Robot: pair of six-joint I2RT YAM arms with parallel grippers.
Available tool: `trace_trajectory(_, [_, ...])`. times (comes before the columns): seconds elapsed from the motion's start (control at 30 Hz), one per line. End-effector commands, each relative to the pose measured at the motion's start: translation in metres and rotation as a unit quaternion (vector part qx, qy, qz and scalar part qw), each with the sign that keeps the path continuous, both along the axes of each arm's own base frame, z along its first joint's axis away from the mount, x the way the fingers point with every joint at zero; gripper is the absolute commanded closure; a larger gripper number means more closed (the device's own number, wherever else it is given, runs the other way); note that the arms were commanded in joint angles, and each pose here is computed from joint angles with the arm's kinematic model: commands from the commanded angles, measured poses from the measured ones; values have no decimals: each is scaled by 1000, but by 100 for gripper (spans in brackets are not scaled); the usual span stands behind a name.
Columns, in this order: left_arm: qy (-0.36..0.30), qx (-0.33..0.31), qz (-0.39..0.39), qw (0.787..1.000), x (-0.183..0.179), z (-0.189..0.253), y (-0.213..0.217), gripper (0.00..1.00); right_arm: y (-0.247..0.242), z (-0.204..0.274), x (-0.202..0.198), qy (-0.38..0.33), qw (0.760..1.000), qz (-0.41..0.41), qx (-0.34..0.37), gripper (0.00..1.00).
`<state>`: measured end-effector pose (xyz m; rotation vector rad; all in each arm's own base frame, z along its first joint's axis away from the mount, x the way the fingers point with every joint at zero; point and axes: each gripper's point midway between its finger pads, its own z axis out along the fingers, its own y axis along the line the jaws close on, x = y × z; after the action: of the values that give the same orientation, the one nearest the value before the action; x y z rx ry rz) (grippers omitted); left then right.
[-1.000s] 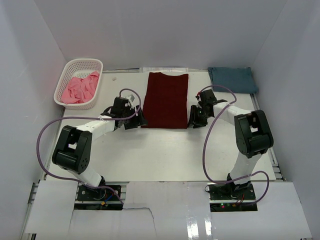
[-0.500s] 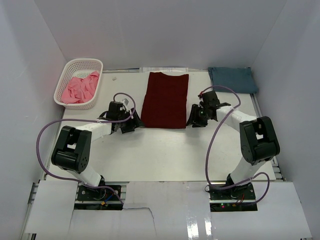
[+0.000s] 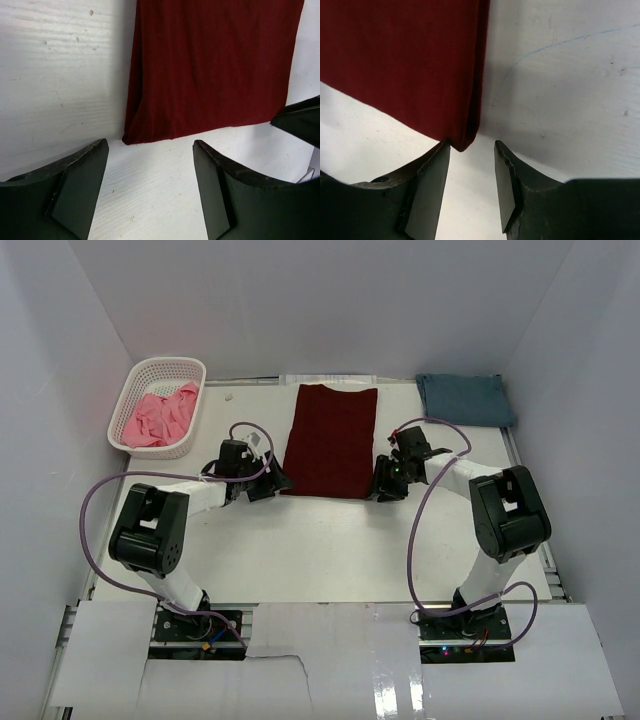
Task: Fold and stack the t-shirts
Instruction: Grab one side of the 2/3 rectangular tshirt with both arms
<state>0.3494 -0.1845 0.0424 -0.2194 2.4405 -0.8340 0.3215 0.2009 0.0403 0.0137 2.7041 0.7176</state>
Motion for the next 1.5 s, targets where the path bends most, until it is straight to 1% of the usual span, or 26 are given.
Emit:
trace_trajectory(0.0, [-2,3,0,1000,7,-2,0,20,16,4,11,-12,1000,14,19,53])
trace_trajectory(0.17, [3,4,-2,1000,8,-8,0,20,23,-3,14,-8,1000,18,10,53])
trace_trajectory(0.37, [9,5,-3,1000,5,-15,0,23,25,-9,17,-8,1000,17,2,54])
trace_trajectory(0.4, [10,4,-4,1000,4,-15,0,24,25,-11,18,-7,1000,17,1,59])
trace_trajectory(0.47, [11,6,-5,1000,2,-17,0,27,25,-13,18,-7,1000,15,-2,66])
trace_trajectory(0.5, [13,8,-5,1000,2,-18,1,28,25,-13,19,-7,1000,15,-4,74])
trace_trajectory(0.57, [15,11,-5,1000,0,-20,2,29,24,-12,21,-13,1000,13,-9,77])
trace_trajectory(0.7, [19,15,-3,1000,-2,-23,4,35,20,-13,21,-14,1000,12,-20,78])
trace_trajectory(0.87, [29,14,-5,999,-5,-31,3,37,19,-12,21,-15,1000,13,-21,79])
trace_trajectory(0.97, [31,4,-11,999,-4,-32,-1,42,19,-13,21,-15,1000,13,-22,79])
trace_trajectory(1.1, [39,1,-16,999,-7,-38,-2,49,18,-12,24,-20,999,13,-27,83])
trace_trajectory(1.13, [39,1,-17,999,-7,-39,-2,54,19,-12,24,-20,999,14,-27,84])
trace_trajectory(1.17, [40,-1,-20,999,-8,-39,-3,57,19,-12,25,-21,999,15,-27,90])
trace_trajectory(1.2, [42,-2,-21,999,-8,-41,-4,60,19,-11,27,-23,999,16,-27,92])
trace_trajectory(1.23, [43,-3,-23,999,-8,-42,-4,64,20,-12,27,-21,999,17,-29,92])
trace_trajectory(1.27, [44,-6,-26,999,-8,-43,-6,73,19,-12,27,-21,999,18,-29,92])
trace_trajectory(1.3, [44,-7,-28,999,-8,-43,-7,76,19,-12,28,-23,999,21,-30,92])
trace_trajectory(1.33, [47,-7,-31,998,-9,-46,-7,85,20,-12,29,-23,999,22,-32,92])
trace_trajectory(1.4, [49,-12,-38,998,-9,-45,-9,97,19,-13,29,-23,999,24,-35,92])
trace_trajectory(1.43, [49,-12,-39,998,-9,-46,-9,100,19,-12,30,-25,999,27,-35,92])
trace_trajectory(1.47, [49,-10,-43,998,-11,-46,-10,100,18,-12,28,-21,999,29,-36,92])
